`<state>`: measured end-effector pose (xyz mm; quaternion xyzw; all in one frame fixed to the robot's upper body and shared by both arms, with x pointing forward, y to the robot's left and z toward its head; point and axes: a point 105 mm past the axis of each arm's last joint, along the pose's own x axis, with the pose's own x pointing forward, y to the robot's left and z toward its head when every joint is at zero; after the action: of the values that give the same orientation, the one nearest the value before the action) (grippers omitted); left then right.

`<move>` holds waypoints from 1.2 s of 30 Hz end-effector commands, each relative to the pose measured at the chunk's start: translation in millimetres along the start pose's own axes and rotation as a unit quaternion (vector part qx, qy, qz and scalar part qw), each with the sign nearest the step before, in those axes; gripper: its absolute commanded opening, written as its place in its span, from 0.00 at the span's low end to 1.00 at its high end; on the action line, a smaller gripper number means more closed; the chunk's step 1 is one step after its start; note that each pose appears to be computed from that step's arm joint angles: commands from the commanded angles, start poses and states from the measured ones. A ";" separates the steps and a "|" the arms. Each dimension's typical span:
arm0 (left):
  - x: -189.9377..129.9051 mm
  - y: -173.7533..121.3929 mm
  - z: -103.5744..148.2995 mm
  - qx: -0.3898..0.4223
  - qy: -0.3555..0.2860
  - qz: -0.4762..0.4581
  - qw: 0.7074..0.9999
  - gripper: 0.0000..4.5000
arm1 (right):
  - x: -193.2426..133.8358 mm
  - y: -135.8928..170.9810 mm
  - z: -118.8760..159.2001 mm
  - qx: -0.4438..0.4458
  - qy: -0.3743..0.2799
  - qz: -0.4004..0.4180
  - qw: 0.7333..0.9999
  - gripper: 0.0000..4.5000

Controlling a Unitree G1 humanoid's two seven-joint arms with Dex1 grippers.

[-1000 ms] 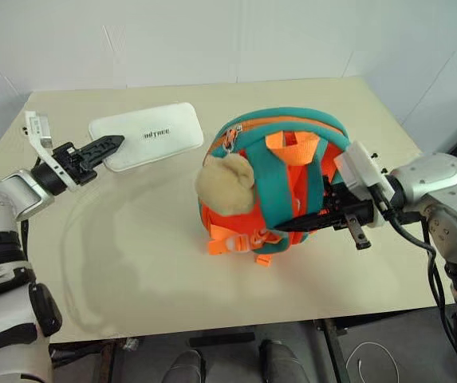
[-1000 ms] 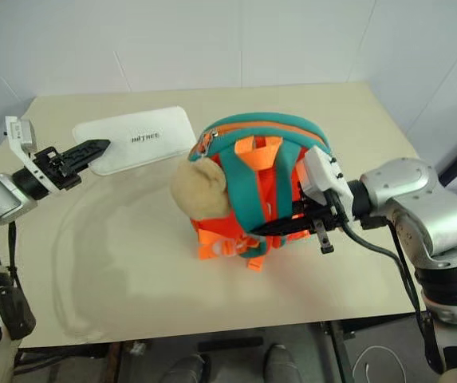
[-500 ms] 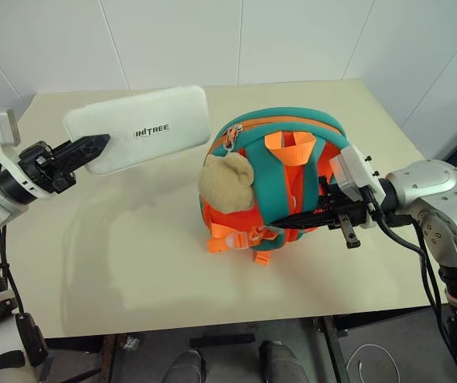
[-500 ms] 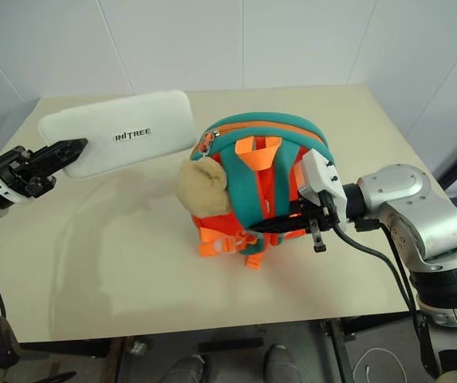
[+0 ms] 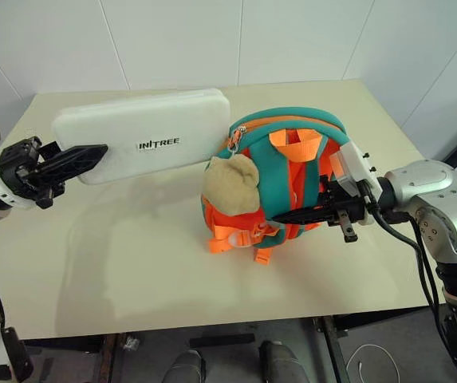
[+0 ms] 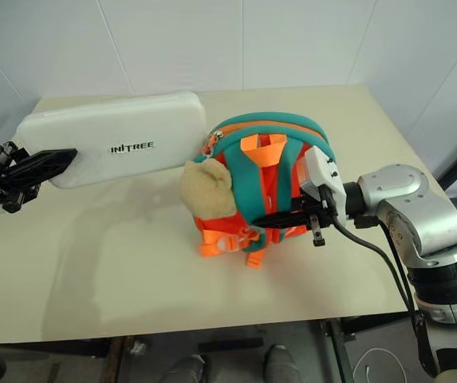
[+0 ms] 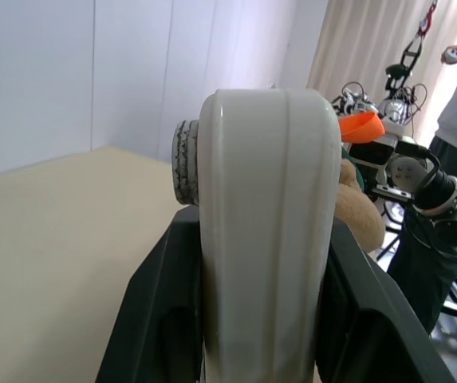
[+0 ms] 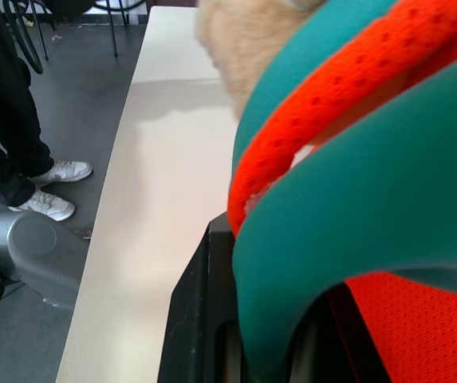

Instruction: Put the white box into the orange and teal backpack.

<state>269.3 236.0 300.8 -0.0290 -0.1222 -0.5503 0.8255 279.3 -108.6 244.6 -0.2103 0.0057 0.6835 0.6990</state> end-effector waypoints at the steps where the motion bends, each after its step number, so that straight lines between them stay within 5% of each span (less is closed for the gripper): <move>1: -0.2 -7.6 2.8 0.025 0.019 -0.027 0.999 0.28 | -2.6 -2.0 14.1 -0.032 -0.007 -0.003 0.999 0.00; 18: 0.8 2.3 -16.0 0.102 0.167 -0.053 0.979 0.28 | -2.0 -6.7 12.4 -0.036 -0.004 -0.006 0.999 0.00; 27: 50.7 36.6 -12.5 0.152 0.190 -0.007 0.970 0.28 | 4.5 -2.0 12.6 -0.032 -0.015 0.006 0.999 0.00; 36: 92.6 34.2 -24.5 0.133 0.196 -0.054 0.970 0.28 | 11.2 -0.5 12.5 -0.028 -0.024 0.011 0.999 0.00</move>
<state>338.9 165.5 289.9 0.1818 -0.0188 -0.5747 0.7977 283.5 -98.6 245.9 -0.2051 -0.0087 0.6891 0.6949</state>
